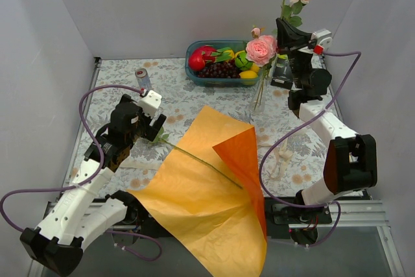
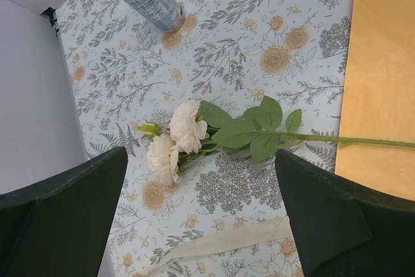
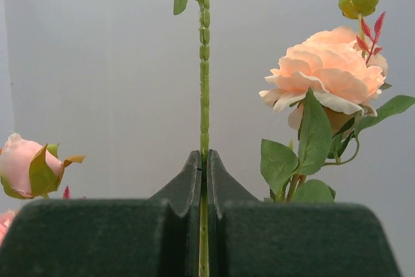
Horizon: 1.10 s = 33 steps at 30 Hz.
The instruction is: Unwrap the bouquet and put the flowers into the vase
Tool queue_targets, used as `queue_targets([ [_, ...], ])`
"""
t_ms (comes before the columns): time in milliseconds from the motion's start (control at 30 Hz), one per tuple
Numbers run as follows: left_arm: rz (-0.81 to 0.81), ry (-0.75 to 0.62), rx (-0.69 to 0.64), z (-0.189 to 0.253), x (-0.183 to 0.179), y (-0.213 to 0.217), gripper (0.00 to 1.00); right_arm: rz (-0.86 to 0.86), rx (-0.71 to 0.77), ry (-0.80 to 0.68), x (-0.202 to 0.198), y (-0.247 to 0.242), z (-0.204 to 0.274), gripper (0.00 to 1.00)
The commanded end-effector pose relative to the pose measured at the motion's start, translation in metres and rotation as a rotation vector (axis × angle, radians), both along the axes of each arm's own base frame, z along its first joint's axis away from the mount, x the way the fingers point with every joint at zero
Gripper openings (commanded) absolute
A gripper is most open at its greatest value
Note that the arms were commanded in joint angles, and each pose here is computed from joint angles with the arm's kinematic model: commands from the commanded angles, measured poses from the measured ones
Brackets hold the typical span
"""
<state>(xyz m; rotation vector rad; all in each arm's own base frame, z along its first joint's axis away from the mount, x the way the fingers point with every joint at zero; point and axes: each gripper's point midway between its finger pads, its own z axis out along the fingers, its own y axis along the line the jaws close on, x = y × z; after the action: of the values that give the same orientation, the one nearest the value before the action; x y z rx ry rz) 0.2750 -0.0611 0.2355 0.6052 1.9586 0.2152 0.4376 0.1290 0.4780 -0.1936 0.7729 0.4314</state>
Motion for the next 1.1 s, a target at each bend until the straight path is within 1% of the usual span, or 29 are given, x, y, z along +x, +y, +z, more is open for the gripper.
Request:
queue_targets([
  [0, -0.009, -0.013, 0.005, 0.002, 0.004, -0.001, 0.98, 0.013, 0.133, -0.577, -0.121, -0.026, 0.084, 0.01],
  [167, -0.013, -0.022, -0.002, 0.004, 0.007, -0.003, 0.98, 0.003, 0.133, -0.564, -0.128, -0.029, 0.079, 0.01],
  [300, -0.014, -0.029, -0.01, 0.009, 0.009, -0.005, 0.98, -0.026, 0.141, -0.527, -0.131, -0.035, 0.066, 0.01],
  [433, -0.015, -0.028, -0.015, 0.012, 0.009, -0.005, 0.98, -0.069, 0.118, -0.484, -0.131, -0.039, 0.046, 0.01],
  [633, -0.011, -0.045, -0.03, 0.022, 0.008, -0.005, 0.98, -0.065, 0.122, -0.444, -0.137, -0.04, 0.031, 0.01],
  [867, -0.011, -0.062, -0.054, 0.032, 0.008, -0.007, 0.98, -0.078, 0.101, -0.354, -0.115, -0.038, 0.0, 0.01],
  [900, -0.008, -0.063, -0.056, 0.033, 0.007, -0.006, 0.98, -0.076, 0.094, -0.348, -0.112, -0.036, -0.002, 0.06],
  [967, -0.01, -0.067, -0.059, 0.035, 0.007, -0.006, 0.98, -0.065, 0.08, -0.33, -0.105, -0.033, -0.007, 0.09],
  [1033, -0.009, -0.075, -0.064, 0.038, 0.007, -0.006, 0.98, -0.05, 0.071, -0.312, -0.101, -0.029, -0.009, 0.16],
  [1067, -0.01, -0.075, -0.066, 0.038, 0.007, -0.007, 0.98, -0.049, 0.063, -0.274, -0.094, -0.027, -0.013, 0.19],
])
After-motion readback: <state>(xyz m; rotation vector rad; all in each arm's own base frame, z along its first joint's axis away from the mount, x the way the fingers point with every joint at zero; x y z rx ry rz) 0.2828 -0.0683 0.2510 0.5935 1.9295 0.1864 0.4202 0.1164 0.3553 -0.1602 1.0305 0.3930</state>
